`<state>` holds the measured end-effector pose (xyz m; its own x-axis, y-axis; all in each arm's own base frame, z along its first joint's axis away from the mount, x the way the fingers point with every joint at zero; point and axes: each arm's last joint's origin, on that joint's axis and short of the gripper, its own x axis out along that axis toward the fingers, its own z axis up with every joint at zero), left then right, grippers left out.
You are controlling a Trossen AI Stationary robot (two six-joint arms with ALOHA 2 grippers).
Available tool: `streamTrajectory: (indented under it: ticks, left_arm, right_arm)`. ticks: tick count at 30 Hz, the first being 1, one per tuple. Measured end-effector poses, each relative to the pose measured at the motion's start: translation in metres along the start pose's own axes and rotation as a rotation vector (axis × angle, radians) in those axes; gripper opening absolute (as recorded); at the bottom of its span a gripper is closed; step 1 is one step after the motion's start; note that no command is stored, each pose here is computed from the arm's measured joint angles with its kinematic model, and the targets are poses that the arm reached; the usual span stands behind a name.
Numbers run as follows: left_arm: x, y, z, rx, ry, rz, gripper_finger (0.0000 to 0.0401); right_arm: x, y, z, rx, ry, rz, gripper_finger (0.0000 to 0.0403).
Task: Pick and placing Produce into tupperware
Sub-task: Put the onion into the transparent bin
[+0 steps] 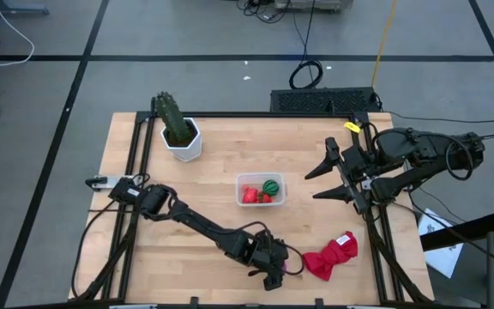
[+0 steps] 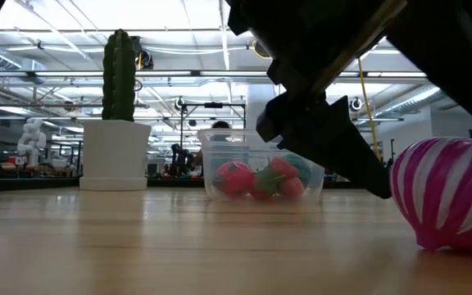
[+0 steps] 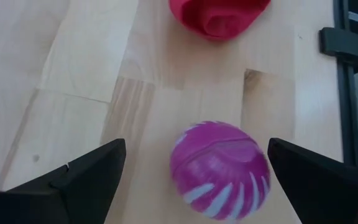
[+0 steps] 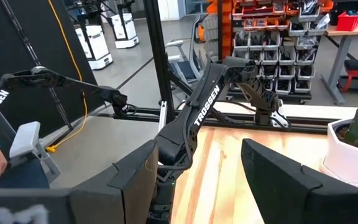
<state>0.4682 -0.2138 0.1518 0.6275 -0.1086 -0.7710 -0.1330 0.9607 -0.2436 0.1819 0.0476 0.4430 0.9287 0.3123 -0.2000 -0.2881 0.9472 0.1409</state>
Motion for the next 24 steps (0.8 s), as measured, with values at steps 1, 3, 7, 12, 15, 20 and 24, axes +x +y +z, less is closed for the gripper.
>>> streamTrajectory:
  ticks: [1, 3, 7, 12, 15, 20, 24]
  left_arm:
    - [0.0, 0.001, 0.0, 0.003, -0.001, 0.001, 0.0399]
    - [0.0, 0.001, 0.001, 0.006, -0.003, 0.003, 0.0399]
    - [0.006, 0.002, -0.003, 0.012, 0.019, -0.005, 0.0399]
    - [0.014, 0.003, -0.009, -0.005, 0.054, -0.022, 0.0399]
    - [0.014, 0.003, -0.009, -0.013, 0.046, -0.013, 0.0399]
    - [0.015, 0.005, -0.007, -0.007, 0.033, -0.004, 0.0399]
    - [0.015, 0.006, -0.009, -0.001, 0.053, 0.008, 0.0399]
  right_arm:
    - [0.0, 0.0, 0.0, -0.006, 0.0, 0.0, 0.0224]
    - [0.0, 0.0, 0.0, -0.009, 0.0, 0.0, 0.0224]
    - [0.0, 0.0, 0.0, -0.009, 0.0, 0.0, 0.0224]
    - [0.0, 0.0, 0.0, -0.01, 0.001, 0.0, 0.0224]
    - [0.0, 0.0, 0.0, -0.01, 0.001, 0.0, 0.0224]
    - [0.0, 0.0, 0.0, -0.013, 0.0, -0.005, 0.0224]
    - [0.0, 0.0, 0.0, -0.013, 0.0, -0.005, 0.0224]
